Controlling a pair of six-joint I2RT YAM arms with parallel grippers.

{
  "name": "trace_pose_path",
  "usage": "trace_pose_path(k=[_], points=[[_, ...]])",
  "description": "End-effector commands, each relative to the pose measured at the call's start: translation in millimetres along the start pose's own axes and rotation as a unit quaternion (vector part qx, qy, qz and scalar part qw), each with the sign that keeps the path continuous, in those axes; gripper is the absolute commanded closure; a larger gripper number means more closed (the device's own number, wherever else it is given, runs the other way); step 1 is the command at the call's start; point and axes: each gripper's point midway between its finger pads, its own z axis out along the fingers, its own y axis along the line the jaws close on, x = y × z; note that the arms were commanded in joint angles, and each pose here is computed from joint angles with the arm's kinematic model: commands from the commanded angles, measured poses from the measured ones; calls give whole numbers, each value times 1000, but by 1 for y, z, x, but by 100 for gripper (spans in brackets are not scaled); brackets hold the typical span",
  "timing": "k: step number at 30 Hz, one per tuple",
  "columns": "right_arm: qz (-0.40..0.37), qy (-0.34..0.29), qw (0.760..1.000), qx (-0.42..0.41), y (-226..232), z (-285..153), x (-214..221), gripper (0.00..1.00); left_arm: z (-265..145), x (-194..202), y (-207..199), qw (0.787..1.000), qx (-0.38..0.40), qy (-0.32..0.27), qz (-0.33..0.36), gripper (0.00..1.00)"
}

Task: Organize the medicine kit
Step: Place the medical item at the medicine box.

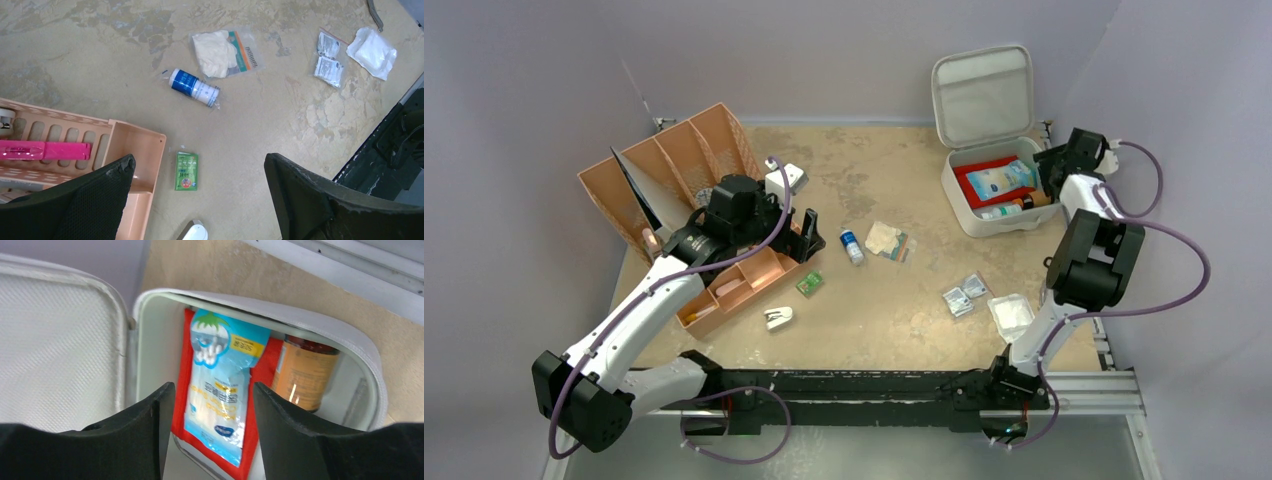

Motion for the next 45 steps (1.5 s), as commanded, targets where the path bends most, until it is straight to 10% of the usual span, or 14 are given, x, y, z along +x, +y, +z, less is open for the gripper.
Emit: trace_pose_path(k=[1,13,45], points=[[-25,30,999,7,0,-11,1,38,-2,-3,-1,1000,0,-7,12,0],[13,102,995,-1,-8,6,41,43,0,0,2,1000,-4,-1,13,0],[109,59,992,-20,4,58,36,69,5,3,7,1000,-15,9,15,0]])
